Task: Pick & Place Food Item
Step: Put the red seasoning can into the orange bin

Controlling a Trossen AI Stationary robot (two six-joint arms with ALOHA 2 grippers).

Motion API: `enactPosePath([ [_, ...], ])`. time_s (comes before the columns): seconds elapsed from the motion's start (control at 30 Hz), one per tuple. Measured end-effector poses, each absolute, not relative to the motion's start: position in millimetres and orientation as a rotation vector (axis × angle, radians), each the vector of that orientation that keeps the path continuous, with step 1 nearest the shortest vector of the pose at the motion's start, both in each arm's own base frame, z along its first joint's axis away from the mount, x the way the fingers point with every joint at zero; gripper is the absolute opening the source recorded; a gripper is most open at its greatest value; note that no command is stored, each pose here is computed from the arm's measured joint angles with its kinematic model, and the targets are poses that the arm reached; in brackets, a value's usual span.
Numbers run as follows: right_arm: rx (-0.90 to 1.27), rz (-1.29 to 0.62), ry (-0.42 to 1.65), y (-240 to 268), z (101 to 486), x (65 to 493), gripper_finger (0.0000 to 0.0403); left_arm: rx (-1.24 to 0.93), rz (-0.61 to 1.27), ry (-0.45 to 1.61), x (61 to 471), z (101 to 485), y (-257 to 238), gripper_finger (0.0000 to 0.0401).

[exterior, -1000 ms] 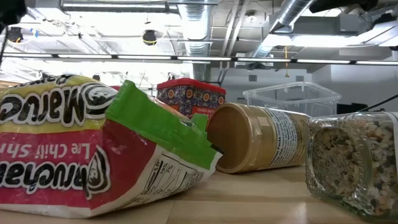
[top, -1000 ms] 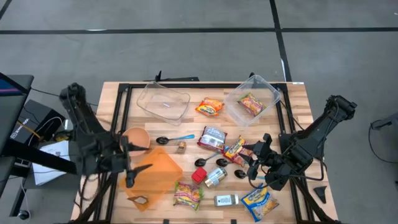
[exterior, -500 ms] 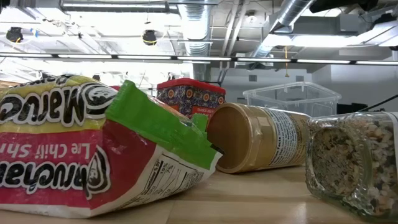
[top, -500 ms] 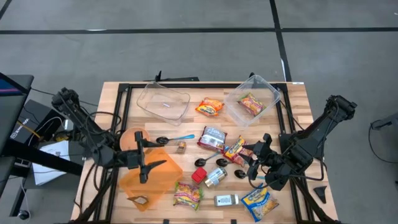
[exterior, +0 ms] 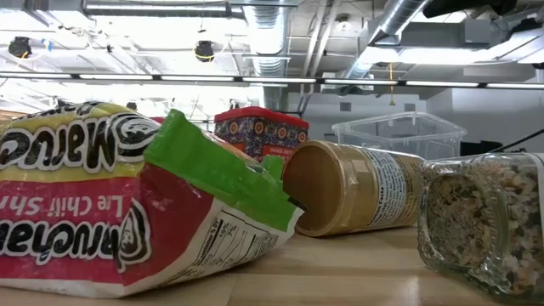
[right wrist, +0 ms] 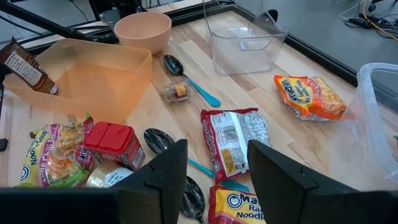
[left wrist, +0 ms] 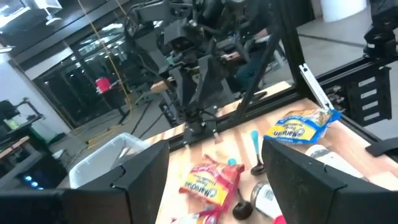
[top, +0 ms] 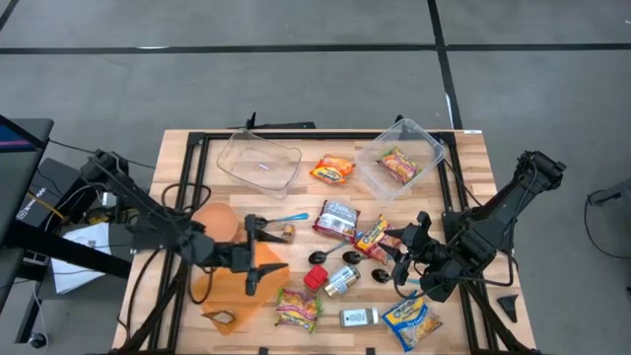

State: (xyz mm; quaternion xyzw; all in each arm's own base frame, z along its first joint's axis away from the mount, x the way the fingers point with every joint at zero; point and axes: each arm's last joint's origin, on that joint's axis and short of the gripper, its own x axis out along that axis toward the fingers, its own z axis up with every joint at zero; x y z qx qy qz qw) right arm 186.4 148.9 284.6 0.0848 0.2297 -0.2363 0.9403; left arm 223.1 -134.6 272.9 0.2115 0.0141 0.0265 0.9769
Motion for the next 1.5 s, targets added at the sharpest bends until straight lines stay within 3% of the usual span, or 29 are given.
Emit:
enactPosePath([
  [0.2,0.173,-0.482,0.469,149,285,186,0.0164,0.452,0.012,0.074,247,256,-135,0.0264],
  [0.73,0.178,-0.480,0.466,149,285,187,0.0164,0.341,0.044,0.304,312,214,-152,0.0387],
  [1.13,0.180,-0.476,0.470,150,285,186,0.0164,0.217,-0.039,0.574,336,187,-145,0.0391],
  [1.5,0.186,-0.465,0.484,150,284,186,0.0164,0.166,-0.122,0.621,334,185,-147,0.0394],
])
